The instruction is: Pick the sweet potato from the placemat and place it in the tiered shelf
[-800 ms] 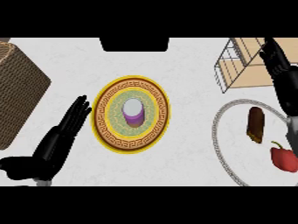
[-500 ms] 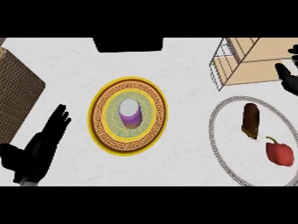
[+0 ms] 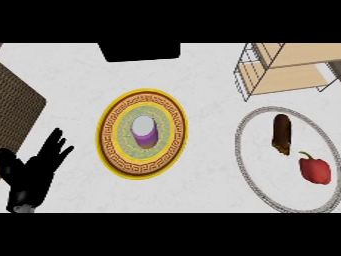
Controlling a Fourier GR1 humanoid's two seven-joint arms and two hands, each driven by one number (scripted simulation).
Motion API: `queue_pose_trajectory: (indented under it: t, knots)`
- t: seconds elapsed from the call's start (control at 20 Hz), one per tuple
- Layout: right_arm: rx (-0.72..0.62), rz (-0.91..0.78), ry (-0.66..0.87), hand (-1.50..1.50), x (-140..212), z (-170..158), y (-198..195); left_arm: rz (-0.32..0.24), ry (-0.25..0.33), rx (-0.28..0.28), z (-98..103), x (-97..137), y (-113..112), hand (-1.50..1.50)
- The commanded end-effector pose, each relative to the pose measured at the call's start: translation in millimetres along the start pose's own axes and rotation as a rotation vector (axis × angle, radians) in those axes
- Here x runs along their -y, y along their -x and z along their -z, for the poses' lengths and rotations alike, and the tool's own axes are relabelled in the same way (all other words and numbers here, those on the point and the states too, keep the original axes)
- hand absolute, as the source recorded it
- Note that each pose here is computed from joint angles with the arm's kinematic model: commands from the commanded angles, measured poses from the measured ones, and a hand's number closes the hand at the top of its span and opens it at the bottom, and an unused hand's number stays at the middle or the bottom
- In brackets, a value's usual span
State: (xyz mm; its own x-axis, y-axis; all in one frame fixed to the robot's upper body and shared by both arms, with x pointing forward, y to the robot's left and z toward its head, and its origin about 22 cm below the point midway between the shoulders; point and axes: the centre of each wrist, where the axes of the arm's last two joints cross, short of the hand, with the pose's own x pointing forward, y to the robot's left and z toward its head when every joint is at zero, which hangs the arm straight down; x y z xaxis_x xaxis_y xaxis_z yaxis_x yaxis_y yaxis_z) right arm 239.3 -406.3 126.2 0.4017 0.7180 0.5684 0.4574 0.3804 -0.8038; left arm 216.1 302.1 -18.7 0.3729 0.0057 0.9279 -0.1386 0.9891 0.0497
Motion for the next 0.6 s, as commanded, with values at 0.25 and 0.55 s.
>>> queue_pose_trajectory:
  t: [0.25,0.55]
  knots:
    - [-0.044,-0.095,-0.245,-1.50,30,-77,-61,0.013,0.001,-0.076,18,3,-9,0.00]
    - [-0.154,-0.249,-0.327,-1.50,28,-84,-102,0.025,0.072,-0.056,34,15,-21,0.00]
